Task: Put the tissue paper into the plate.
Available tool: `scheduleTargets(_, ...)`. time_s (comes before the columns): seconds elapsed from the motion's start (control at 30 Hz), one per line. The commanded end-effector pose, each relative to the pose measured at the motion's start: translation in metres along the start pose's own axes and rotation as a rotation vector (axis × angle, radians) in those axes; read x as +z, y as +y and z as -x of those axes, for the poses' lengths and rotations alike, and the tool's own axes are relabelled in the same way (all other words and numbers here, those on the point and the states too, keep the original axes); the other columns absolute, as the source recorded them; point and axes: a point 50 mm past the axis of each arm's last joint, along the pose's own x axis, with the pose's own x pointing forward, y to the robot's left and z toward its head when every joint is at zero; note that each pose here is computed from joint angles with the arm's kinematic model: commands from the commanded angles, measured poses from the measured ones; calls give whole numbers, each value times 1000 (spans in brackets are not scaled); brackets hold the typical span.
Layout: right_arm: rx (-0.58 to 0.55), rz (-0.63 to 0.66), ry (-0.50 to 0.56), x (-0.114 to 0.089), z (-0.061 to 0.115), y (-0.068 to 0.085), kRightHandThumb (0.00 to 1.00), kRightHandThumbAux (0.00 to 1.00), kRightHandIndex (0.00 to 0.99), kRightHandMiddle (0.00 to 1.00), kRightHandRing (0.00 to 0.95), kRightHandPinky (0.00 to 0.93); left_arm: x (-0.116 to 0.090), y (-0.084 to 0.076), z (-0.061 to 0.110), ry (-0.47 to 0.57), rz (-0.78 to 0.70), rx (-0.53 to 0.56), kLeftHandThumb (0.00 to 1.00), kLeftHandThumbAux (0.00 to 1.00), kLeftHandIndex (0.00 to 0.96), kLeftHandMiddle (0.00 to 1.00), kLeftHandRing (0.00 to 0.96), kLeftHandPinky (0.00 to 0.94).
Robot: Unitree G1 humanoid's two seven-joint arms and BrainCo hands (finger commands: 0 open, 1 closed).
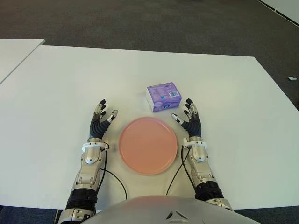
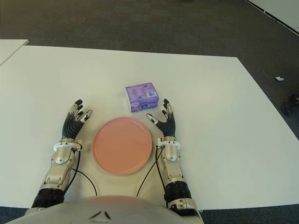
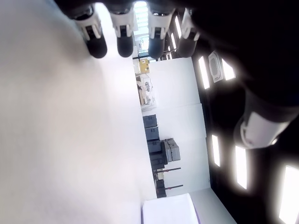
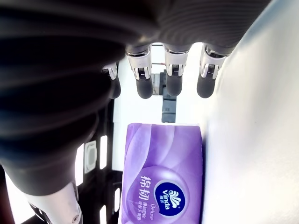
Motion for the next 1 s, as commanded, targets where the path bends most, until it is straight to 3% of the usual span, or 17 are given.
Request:
scheduleTargets(0.03,-12,29,254,-46,34,-7,0,772,0,0,0,0,-13,-1,8,75,-4,-7,0,552,0,0,0,0)
scheduleTargets(0.4,-14,42,247,-44,31,-12,3,752,0,0,0,0,-12,-3,8,65,-6,-10,0,552,0,0,0,0)
scheduleTargets(0.5,-26,53,226,-39,29,-21,6,749,0,0,0,0,-11,-4,8,61,-9,-16,0,548,0,0,0,0)
scheduleTargets(0.63,-140,122,-33,48,18,-51,59,748,0,0,0,0,-12,-5,7,66,-7,-23,0,541,0,0,0,0)
scheduleTargets(0.7,-211,184,-140,78,12,-59,110,723,0,2,0,0,-12,-5,7,68,-5,-26,0,538,0,0,0,0)
scheduleTargets(0.83,-309,293,-294,114,2,-71,204,659,1,6,0,0,-13,-5,6,71,-1,-28,0,536,0,0,0,0)
scheduleTargets(0.93,-330,325,-341,128,-1,-75,246,623,6,6,0,0,-13,-5,6,71,0,-25,0,539,0,0,0,0)
scheduleTargets(1.0,-328,360,-414,147,-8,-79,269,597,13,3,0,0,-13,-6,6,63,-6,-16,0,543,0,0,0,0)
